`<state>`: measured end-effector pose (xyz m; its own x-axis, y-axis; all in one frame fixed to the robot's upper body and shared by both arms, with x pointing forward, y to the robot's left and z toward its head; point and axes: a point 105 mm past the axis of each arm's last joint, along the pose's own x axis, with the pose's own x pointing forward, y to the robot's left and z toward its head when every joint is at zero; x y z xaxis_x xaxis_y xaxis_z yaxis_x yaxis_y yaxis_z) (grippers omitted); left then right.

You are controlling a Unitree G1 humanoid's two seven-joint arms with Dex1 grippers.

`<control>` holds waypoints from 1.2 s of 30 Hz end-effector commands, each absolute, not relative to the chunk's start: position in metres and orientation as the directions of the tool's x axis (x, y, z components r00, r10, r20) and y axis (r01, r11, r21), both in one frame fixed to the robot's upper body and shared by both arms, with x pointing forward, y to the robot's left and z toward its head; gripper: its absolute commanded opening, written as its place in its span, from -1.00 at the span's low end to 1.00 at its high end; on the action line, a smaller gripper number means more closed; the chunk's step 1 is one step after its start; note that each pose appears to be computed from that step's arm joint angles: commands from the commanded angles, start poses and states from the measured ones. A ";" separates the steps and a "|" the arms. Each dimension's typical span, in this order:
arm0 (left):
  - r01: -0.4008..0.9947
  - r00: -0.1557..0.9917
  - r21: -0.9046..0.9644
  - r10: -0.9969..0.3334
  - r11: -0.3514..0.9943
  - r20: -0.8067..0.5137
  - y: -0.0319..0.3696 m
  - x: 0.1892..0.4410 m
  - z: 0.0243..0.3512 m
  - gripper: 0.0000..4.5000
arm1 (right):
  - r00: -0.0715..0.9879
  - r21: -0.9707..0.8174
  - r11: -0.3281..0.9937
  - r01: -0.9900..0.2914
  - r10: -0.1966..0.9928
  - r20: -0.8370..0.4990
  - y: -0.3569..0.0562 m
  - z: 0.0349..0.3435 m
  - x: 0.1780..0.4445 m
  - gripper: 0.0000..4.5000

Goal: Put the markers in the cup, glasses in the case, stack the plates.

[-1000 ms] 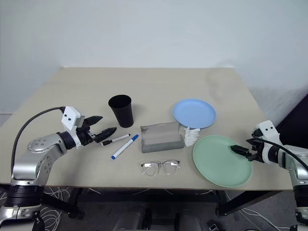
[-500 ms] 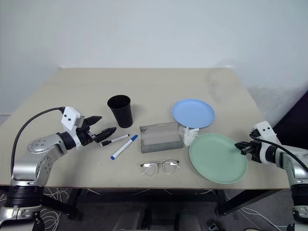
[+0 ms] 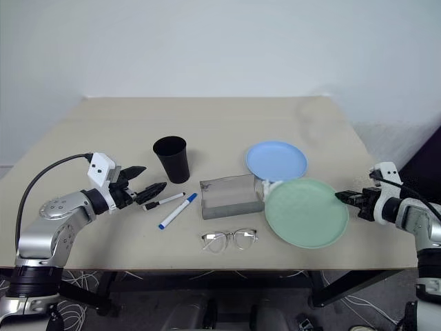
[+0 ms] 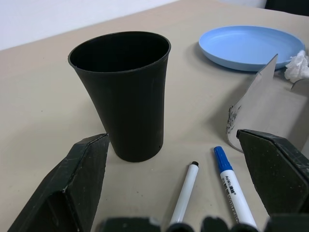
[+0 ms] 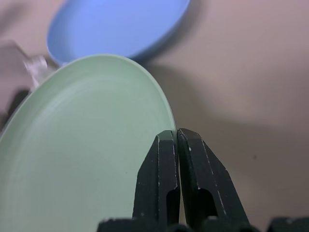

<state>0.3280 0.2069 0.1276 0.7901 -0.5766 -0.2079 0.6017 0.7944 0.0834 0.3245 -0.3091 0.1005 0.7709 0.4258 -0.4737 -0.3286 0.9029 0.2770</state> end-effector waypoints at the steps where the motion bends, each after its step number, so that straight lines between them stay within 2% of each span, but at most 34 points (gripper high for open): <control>1: 0.596 0.802 0.121 -0.578 0.794 -0.153 0.206 0.330 0.146 1.00 | 0.825 0.310 0.890 -0.335 0.436 -0.360 -0.302 0.129 0.343 -0.98; 7: 0.595 0.802 0.120 -0.579 0.794 -0.147 0.204 0.331 0.146 1.00 | 0.846 0.374 0.874 -0.309 0.433 -0.312 -0.264 0.134 0.372 -0.98; 17: 0.585 0.810 0.116 -0.570 0.803 -0.140 0.204 0.330 0.145 1.00 | 0.953 0.372 0.923 -0.102 0.199 -0.231 -0.254 0.155 0.430 -0.98; 22: 0.578 0.815 0.116 -0.563 0.808 -0.137 0.206 0.330 0.146 1.00 | 0.962 0.377 0.926 -0.023 0.123 -0.242 -0.256 0.155 0.443 -0.98; 34: 0.573 0.819 0.122 -0.558 0.811 -0.137 0.208 0.331 0.147 1.00 | 0.956 0.356 0.933 0.060 0.049 -0.290 -0.242 0.140 0.458 -0.98; 36: 0.574 0.818 0.123 -0.559 0.810 -0.136 0.208 0.331 0.148 1.00 | 0.957 0.355 0.932 0.068 0.040 -0.288 -0.240 0.140 0.459 -0.78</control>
<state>0.3300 0.2067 0.1281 0.8091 -0.5553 -0.1925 0.5769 0.8128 0.0802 0.4503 -0.2373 0.1116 0.9289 0.0674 -0.3640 0.0734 0.9302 0.3597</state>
